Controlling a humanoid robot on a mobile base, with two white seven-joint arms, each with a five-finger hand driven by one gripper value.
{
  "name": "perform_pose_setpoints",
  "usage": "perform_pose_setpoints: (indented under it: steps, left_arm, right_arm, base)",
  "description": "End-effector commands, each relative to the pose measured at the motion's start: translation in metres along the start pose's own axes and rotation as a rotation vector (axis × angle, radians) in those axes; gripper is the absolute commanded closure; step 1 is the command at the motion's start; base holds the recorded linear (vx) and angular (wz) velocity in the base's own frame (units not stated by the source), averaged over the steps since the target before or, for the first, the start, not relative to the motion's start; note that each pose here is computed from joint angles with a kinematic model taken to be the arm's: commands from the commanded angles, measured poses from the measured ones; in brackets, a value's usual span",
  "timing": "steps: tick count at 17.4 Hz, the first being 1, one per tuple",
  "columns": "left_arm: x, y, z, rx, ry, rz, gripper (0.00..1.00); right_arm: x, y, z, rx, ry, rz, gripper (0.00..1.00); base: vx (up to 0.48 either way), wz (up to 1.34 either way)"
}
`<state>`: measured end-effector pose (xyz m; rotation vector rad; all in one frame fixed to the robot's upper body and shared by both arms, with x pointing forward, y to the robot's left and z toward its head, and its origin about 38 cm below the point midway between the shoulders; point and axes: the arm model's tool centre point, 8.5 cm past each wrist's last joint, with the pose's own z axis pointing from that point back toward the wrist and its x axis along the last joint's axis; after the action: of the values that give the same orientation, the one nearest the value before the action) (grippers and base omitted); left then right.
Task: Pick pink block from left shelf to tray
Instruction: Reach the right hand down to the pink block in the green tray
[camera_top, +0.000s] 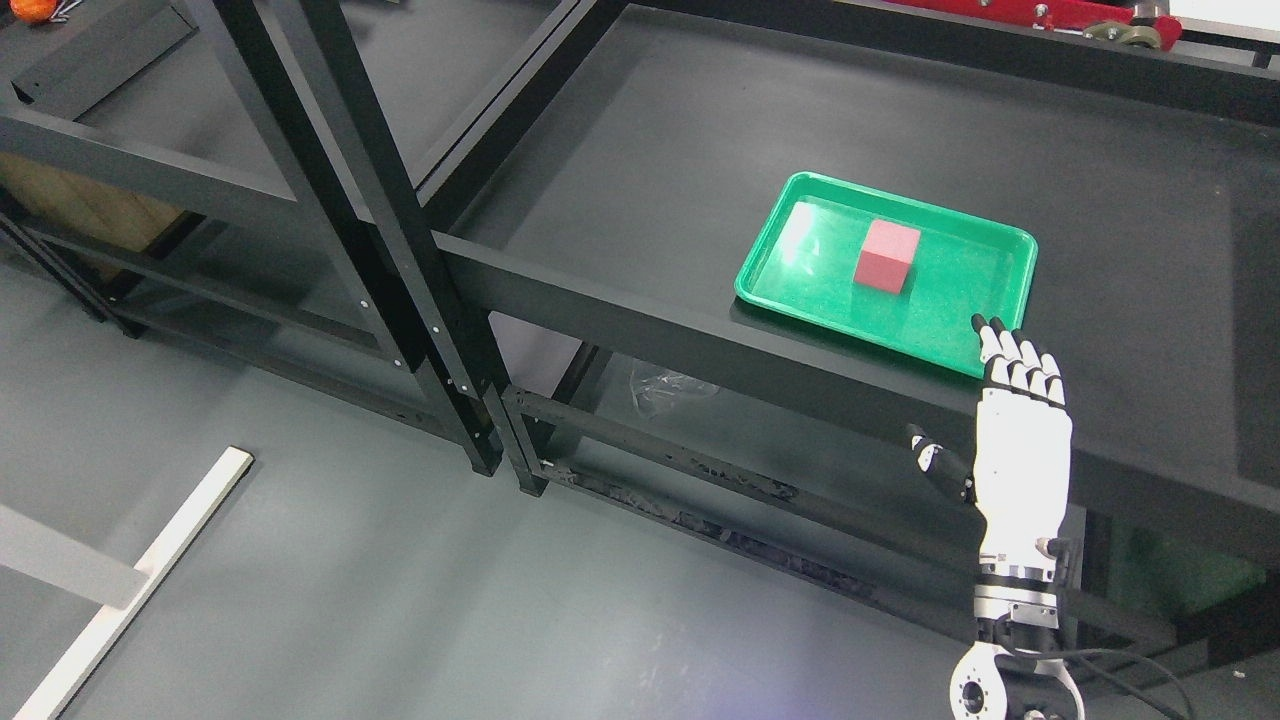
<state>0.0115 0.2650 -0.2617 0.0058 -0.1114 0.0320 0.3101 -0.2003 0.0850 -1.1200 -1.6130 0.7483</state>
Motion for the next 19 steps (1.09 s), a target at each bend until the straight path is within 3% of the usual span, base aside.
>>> perform_pose_setpoints:
  steps: [1,7,19]
  left_arm:
    - [0.027,0.01,-0.001,0.015,-0.05,-0.007,0.0]
    - [0.027,0.011,-0.001,0.015,-0.051,-0.006,0.0]
    - [0.027,0.011,-0.001,0.015,-0.051,-0.006,0.0]
  right_arm:
    - [-0.005,0.003,0.0,0.046,0.0,0.012,0.01]
    - [-0.02,0.019,0.002,0.289,0.052,0.017,0.02]
    - [-0.035,0.039,0.012,0.409,0.108,0.035,0.03]
  base:
    - [0.273,0.05]
    - [0.277,0.03]
    - [0.216,0.01]
